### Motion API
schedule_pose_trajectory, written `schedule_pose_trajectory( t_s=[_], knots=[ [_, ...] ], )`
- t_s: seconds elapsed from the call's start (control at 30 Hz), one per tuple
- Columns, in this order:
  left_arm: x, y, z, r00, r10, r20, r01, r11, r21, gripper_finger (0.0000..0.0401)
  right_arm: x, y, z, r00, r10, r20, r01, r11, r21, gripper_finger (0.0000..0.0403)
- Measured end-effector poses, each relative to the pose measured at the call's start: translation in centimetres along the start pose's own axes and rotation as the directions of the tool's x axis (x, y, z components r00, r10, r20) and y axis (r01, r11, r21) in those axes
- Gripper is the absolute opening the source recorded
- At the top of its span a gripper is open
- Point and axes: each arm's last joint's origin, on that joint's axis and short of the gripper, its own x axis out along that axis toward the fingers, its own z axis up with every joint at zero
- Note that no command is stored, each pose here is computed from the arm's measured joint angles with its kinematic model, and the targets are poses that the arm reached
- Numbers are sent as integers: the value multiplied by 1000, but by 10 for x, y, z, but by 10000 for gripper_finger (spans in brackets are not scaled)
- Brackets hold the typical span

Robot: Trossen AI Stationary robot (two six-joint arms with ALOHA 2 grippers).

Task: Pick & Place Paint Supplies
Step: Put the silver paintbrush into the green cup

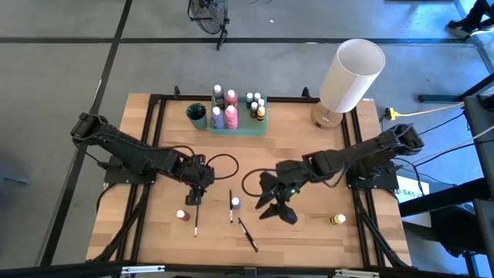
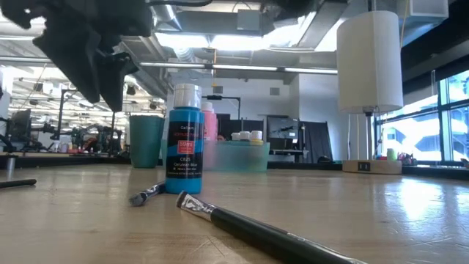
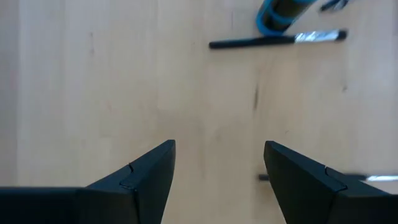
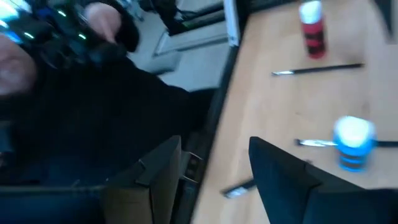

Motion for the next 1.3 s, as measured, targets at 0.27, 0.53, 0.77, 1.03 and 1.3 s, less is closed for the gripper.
schedule_pose_trajectory(
  t_s=[0.27,0.53,0.77,1.03,1.3],
  knots=[
    [-5,5,-3,993,119,7,-118,980,160,242,33,14,-11,998,67,18,-68,991,114,194],
    [-73,23,-6,951,279,132,-295,948,117,242,64,25,1,996,74,43,-77,994,80,182],
    [-127,37,-29,909,241,339,-277,959,62,242,67,56,31,970,-235,-62,236,972,18,162],
    [-150,48,-40,852,250,460,-272,962,-17,242,70,46,43,895,-377,-237,428,875,224,157],
    [-128,42,-37,869,147,473,-230,965,122,242,75,16,43,878,-328,-350,442,834,329,157]
  ],
)
